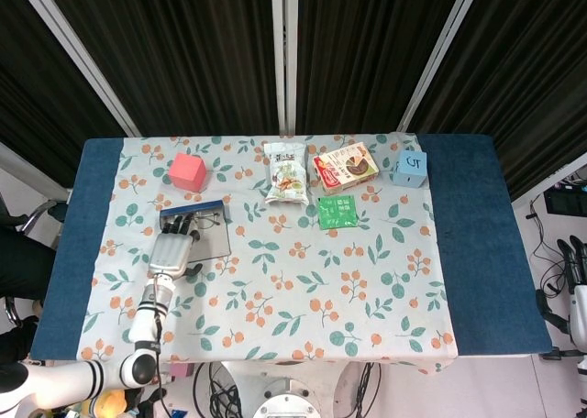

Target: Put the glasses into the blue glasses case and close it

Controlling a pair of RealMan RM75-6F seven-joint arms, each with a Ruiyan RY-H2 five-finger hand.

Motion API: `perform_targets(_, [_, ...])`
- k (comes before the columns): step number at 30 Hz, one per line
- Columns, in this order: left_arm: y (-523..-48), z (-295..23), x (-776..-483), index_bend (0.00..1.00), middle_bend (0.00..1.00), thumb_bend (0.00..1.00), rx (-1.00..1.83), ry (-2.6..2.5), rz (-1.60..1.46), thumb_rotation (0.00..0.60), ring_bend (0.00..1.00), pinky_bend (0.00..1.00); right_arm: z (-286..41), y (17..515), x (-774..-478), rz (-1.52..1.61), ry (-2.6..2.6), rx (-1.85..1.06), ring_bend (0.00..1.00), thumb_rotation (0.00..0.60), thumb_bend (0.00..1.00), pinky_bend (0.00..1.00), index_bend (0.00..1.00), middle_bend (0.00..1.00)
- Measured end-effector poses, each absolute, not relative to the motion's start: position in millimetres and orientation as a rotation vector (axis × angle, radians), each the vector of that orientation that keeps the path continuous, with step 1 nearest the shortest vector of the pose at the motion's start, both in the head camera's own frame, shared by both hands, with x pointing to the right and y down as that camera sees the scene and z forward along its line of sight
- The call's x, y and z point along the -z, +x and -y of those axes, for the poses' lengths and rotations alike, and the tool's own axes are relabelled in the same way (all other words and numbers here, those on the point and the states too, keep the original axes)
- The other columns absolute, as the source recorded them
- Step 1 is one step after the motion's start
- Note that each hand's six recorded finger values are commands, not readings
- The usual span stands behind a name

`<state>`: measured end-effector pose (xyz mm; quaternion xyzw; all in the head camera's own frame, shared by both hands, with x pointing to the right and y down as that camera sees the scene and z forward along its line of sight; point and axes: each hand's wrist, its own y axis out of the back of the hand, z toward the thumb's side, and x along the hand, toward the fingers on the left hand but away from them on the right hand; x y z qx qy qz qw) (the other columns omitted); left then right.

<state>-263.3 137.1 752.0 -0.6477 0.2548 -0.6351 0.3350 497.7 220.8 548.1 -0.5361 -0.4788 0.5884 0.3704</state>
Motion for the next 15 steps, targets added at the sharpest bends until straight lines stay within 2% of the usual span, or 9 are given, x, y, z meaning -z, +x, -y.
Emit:
perform_targets(6, [-265, -136, -757, 0.35, 0.0, 0.18, 1.678, -1.661, -0.624, 0.529, 0.04, 0.17, -221, 498, -548, 1.229, -1.375, -1.506, 0.0, 0.6, 0.3, 0.0, 0.0, 0.0])
perform_targets(8, [-264, -134, -757, 0.37, 0.0, 0.19, 1.675, -1.646, -0.624, 0.553, 0.04, 0.17, -222, 498, -548, 1.228, -1.376, -1.505, 0.0, 0.6, 0.3, 0.0, 0.0, 0.0])
perform_targets(10, [-264, -132, -756, 0.4, 0.0, 0.25, 1.667, -1.633, -0.635, 0.593, 0.04, 0.17, -222, 498, -548, 1.229, -1.378, -1.505, 0.0, 0.6, 0.3, 0.0, 0.0, 0.0])
perform_targets(12, [-263, -129, -755, 0.42, 0.0, 0.32, 1.654, -1.613, -0.655, 0.6, 0.04, 0.17, -222, 498, -549, 1.227, -1.38, -1.503, 0.0, 0.6, 0.3, 0.0, 0.0, 0.0])
perform_targets(15, [-264, -125, -753, 0.45, 0.0, 0.38, 1.632, -1.576, -0.686, 0.6, 0.04, 0.17, -222, 498, -549, 1.224, -1.382, -1.502, 0.0, 0.6, 0.3, 0.0, 0.0, 0.0])
